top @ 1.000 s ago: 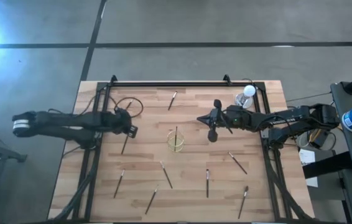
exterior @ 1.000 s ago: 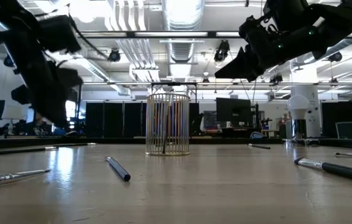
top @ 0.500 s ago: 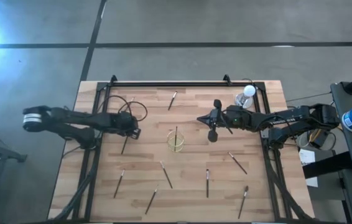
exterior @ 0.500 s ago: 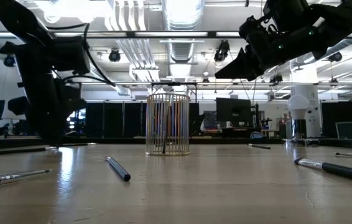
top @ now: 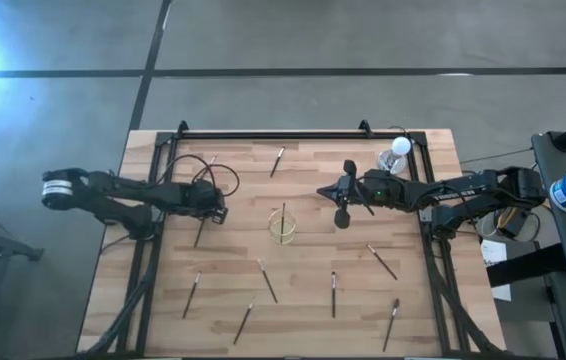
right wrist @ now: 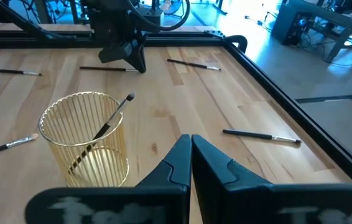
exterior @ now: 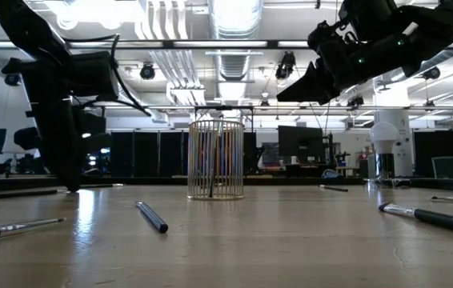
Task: Pick & Place Makeup Brushes
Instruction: Put the eyeshadow brush into the gold makeup brush holder
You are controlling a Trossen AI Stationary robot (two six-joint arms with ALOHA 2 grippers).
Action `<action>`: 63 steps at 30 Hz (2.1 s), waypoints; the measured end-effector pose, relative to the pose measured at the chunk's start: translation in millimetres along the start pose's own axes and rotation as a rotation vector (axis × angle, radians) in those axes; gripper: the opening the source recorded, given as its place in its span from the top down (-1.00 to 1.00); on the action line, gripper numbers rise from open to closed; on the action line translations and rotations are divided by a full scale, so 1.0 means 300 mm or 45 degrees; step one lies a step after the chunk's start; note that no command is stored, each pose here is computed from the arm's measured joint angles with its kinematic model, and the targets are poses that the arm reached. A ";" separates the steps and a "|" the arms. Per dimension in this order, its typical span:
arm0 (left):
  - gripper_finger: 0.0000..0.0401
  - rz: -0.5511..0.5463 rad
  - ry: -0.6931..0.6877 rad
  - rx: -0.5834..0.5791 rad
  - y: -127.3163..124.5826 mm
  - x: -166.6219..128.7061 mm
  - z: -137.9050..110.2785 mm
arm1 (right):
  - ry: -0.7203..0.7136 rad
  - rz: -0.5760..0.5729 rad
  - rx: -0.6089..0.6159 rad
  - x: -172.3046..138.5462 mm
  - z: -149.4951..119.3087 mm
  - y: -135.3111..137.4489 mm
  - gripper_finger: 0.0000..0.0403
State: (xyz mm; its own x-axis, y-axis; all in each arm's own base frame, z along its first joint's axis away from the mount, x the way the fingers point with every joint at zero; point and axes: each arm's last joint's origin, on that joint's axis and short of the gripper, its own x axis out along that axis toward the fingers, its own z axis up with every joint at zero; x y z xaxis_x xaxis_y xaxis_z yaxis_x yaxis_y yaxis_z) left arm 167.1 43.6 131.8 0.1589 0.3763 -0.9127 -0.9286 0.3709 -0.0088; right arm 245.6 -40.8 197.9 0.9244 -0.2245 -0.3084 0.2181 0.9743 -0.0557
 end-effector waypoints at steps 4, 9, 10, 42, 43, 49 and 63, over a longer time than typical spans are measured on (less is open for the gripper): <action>1.00 -0.010 -0.025 0.024 0.002 -0.008 0.003 | 0.000 0.000 0.005 0.000 0.000 0.000 0.96; 1.00 -0.066 -0.141 0.007 0.016 -0.053 0.019 | 0.002 0.000 0.008 0.000 -0.001 0.000 0.96; 1.00 -0.084 -0.164 0.002 0.019 -0.064 0.022 | 0.003 0.000 0.008 0.000 -0.001 0.000 0.96; 1.00 -1.036 -1.085 0.284 -0.124 -0.380 0.226 | -0.135 0.088 0.257 0.215 0.136 0.014 0.59; 1.00 -1.041 -1.091 0.291 -0.126 -0.386 0.228 | -0.141 0.097 0.258 0.232 0.151 0.011 0.55; 1.00 -1.087 -1.126 0.330 -0.136 -0.423 0.244 | -0.193 0.211 0.249 0.323 0.227 -0.019 0.35; 1.00 -1.101 -1.169 0.377 -0.141 -0.452 0.257 | -0.273 0.403 0.225 0.489 0.330 -0.039 0.19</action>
State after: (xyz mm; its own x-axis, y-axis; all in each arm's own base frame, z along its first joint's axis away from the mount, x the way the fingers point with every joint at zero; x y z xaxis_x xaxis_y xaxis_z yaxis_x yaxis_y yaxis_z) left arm 210.5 42.5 287.4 0.9466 0.3195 -0.0428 -0.3197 0.9131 -0.2533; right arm 409.5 -86.8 247.4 0.9945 0.0688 -0.0787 -0.0538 0.9823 0.1792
